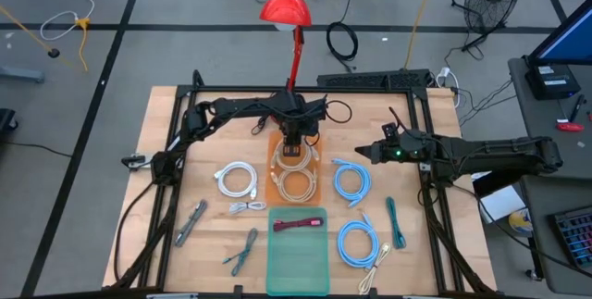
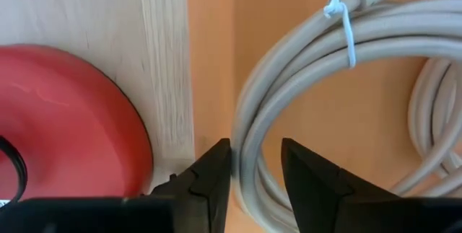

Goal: Sort cables
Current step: Put the brown video cable into the orange bin

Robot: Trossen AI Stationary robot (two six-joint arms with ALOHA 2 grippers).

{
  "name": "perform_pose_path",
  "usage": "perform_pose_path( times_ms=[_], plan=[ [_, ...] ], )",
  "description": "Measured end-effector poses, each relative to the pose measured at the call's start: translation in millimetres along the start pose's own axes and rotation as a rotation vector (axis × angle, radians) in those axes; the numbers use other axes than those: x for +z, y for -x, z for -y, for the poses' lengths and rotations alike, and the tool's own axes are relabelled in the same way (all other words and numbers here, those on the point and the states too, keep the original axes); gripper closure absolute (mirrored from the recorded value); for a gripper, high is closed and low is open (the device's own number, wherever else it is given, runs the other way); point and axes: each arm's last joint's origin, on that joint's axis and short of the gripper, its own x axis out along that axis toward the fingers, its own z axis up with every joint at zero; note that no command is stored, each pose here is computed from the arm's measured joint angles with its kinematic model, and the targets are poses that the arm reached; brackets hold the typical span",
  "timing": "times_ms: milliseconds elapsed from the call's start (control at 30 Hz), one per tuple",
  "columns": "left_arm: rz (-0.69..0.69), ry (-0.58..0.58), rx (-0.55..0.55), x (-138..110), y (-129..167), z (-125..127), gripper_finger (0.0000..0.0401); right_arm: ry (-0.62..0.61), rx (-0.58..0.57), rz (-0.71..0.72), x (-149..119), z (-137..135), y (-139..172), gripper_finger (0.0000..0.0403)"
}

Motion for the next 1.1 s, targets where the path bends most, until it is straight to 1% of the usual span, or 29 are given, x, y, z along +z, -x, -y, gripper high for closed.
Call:
perform_pose_path(
  times_ms=[200, 367, 500, 733, 900, 1000, 1100],
  plan=[
    [-0.034, -0.009, -0.014, -2.7, 1.3, 4.6, 0.0273, 0.000, 0.000, 0.000, 0.0, 0.0, 0.0, 0.0373],
    [-0.033, -0.023, -0.015, -2.8, 6.4, 9.9, 0.0272, 0.000, 0.003, 0.002, 0.2, -0.3, 0.0, 0.0373],
    [-0.028, -0.035, 0.016, -1.3, 9.6, 13.6, 0.0272, 0.000, 0.005, 0.003, 0.2, -0.5, 0.0, 0.0373],
    [-0.003, -0.046, 0.117, 1.6, 18.9, 16.8, 0.0271, 0.000, 0.006, 0.003, 0.3, -0.6, 0.1, 0.0373],
    [-0.024, -0.064, 0.110, 0.3, 21.3, 23.4, 0.0271, -0.003, 0.006, 0.003, 0.3, -0.6, 0.1, 0.0373],
    [0.014, -0.086, 0.049, -0.3, 33.2, 34.5, 0.0272, -0.003, 0.006, 0.003, 0.3, -0.6, 0.1, 0.0373],
    [0.087, -0.086, -0.088, -0.9, 47.9, 47.2, 0.0274, -0.003, 0.006, 0.003, 0.3, -0.6, 0.1, 0.0373]
  ],
)
